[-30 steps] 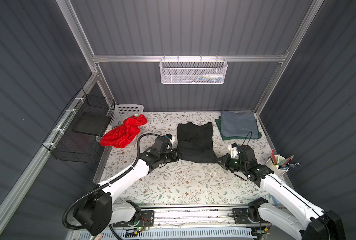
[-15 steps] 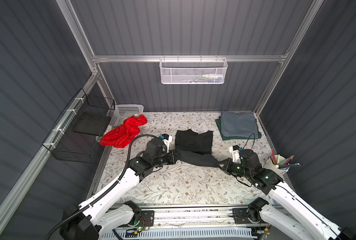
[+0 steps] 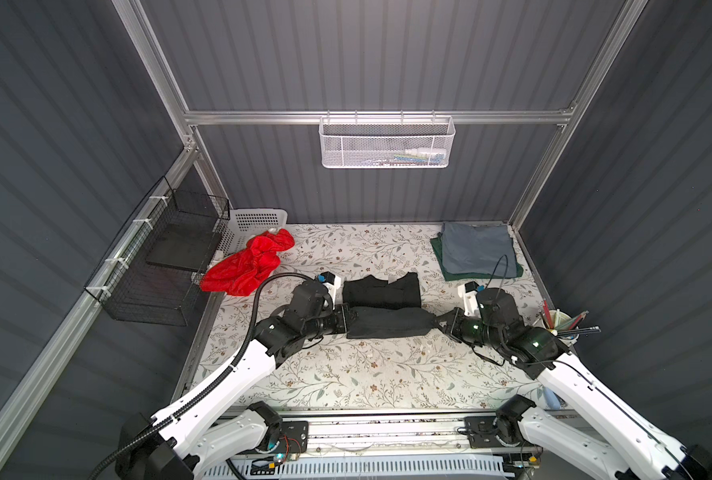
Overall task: Fold and stack the t-shirts
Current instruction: 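Lift the near edge with both grippers and fold it away from the robot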
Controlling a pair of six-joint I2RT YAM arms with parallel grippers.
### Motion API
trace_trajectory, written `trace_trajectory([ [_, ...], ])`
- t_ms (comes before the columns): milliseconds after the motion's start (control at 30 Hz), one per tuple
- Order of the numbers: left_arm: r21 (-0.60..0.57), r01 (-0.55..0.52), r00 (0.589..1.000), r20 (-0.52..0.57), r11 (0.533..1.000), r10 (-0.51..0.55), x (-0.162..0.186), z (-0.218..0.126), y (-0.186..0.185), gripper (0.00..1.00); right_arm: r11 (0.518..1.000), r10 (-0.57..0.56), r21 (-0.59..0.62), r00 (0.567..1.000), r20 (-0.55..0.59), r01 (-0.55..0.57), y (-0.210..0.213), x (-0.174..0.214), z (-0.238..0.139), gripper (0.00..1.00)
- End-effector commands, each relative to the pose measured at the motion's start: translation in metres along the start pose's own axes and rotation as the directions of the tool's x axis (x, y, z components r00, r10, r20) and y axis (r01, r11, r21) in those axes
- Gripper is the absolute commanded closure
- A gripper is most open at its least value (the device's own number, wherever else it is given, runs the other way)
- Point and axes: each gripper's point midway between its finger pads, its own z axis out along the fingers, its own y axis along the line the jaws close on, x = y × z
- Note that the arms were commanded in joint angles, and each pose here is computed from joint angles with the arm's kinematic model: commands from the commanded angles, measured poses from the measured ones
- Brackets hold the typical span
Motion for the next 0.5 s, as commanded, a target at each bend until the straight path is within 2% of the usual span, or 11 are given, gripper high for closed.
trace_trajectory([
  [0,-0.016,-0.004,0.998,0.055,1.0,0.005,-0.02,-0.006,-0.006,1.0,0.999,-0.043,-0.002,0.998,0.034,0.044,0.012,-0.016,-0.004,1.0],
  [400,-0.126,-0.018,0.997,0.078,0.992,0.028,-0.034,0.007,0.01,1.0,0.999,-0.046,0.003,0.999,0.001,0.046,0.018,-0.051,0.021,1.0],
  [467,-0.15,-0.02,0.996,0.088,0.988,0.033,-0.037,0.007,0.014,1.0,0.999,-0.041,-0.012,0.998,-0.044,0.041,0.019,-0.052,0.032,1.0],
])
